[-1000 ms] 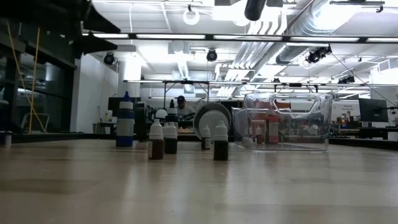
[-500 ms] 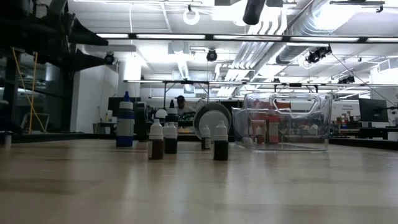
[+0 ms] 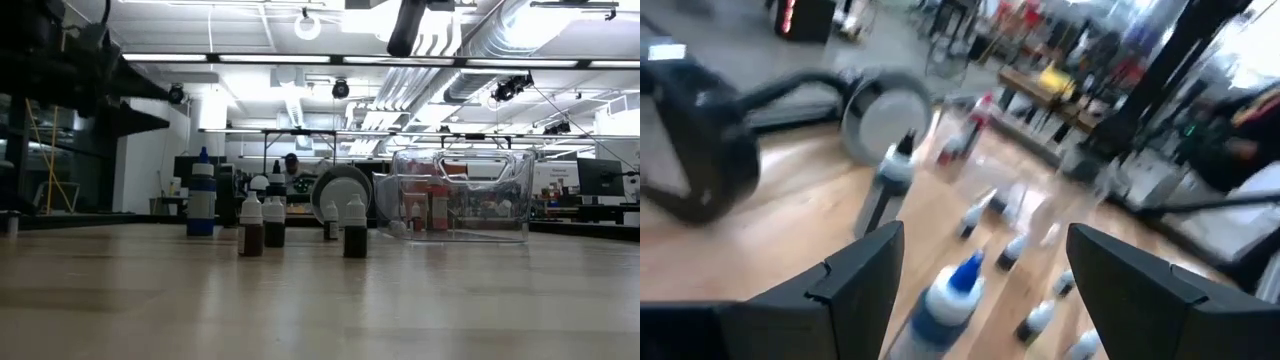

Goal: Pick & Place food coloring
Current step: Put the big purple food coloring bottle into the transparent bin

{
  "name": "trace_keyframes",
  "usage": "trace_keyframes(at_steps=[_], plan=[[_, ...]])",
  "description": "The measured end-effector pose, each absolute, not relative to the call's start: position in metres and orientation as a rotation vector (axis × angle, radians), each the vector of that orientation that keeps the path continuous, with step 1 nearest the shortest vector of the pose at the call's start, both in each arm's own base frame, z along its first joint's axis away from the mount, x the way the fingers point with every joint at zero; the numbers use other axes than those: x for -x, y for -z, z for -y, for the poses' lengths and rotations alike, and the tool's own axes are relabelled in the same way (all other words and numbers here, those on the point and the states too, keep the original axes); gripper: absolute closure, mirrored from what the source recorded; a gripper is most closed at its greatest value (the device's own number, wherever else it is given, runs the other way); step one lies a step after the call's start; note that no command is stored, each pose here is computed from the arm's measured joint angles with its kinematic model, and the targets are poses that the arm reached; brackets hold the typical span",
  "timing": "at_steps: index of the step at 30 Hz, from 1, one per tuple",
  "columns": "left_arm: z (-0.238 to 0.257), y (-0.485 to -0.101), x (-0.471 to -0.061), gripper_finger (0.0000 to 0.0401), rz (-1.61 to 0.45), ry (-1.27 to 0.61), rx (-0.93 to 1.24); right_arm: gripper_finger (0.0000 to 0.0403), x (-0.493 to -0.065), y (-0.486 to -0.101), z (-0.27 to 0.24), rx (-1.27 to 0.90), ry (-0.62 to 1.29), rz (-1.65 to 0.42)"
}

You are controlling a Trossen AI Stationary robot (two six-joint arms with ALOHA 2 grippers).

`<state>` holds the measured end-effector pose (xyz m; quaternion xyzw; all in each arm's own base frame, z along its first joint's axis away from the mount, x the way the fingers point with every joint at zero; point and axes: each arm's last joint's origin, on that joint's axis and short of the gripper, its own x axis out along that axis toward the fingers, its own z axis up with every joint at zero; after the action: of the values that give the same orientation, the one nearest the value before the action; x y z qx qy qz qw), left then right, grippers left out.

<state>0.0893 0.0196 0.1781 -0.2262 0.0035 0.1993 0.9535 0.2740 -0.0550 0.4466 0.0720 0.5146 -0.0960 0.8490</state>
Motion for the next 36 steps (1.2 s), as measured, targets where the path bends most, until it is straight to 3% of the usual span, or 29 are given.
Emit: trace_keyframes(at_steps=[4,9,15,26,36], plan=[[-0.019,-0.175,-0.089,0.0123,-0.05,-0.402,0.451,0.0272,-0.272,-0.447,0.065,-0.171,0.232,-1.082],[-0.018,-0.174,-0.089,0.0123,-0.104,-0.362,0.279,0.0272,-0.273,-0.443,0.077,-0.173,0.254,-1.095],[-0.009,-0.178,-0.092,0.0123,-0.09,0.01,-0.158,0.0272,-0.285,-0.432,0.087,-0.175,0.254,-1.138],[-0.011,-0.174,-0.093,0.0123,-0.104,-0.059,-0.089,0.0272,-0.307,-0.407,0.104,-0.169,0.252,-1.224],[-0.01,-0.173,-0.093,0.0123,-0.103,-0.033,-0.058,0.0272,-0.303,-0.404,0.125,-0.207,0.298,-1.228]])
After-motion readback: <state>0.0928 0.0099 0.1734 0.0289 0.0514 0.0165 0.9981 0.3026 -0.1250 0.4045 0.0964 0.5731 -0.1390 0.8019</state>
